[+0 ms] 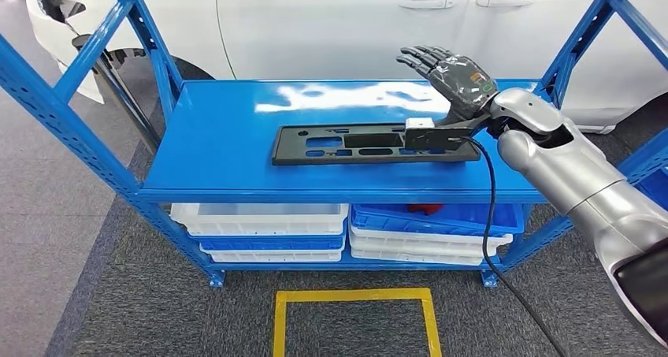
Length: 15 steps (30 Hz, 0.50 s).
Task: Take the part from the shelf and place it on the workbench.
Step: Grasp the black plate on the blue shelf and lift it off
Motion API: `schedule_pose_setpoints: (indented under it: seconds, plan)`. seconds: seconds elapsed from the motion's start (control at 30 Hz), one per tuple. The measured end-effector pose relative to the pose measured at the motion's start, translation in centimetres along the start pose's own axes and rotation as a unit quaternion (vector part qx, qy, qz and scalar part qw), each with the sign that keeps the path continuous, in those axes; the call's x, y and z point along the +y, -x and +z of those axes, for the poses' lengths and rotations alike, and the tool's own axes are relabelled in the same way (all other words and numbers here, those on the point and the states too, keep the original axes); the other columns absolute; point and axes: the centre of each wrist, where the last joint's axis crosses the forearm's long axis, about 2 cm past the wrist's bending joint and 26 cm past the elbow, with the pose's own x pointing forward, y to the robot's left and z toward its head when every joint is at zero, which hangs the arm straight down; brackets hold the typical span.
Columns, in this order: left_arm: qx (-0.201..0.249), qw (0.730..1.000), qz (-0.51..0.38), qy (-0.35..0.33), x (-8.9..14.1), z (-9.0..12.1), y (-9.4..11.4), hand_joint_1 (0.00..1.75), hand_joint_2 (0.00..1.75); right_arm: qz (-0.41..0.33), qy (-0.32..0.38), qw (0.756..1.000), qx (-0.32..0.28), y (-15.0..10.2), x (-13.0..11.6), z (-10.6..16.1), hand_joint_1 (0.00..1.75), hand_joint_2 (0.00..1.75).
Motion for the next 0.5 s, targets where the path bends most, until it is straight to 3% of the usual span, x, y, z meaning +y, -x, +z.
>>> schedule_pose_setpoints:
  seconds: [0.5]
  plan:
    - [0.001, 1.0, 0.0, 0.001, -0.1, 0.0, 0.2, 0.0, 0.0, 0.042, -0.047, 0.998, -0.012, -1.0, 1.7, -0.6, 0.0, 1.75]
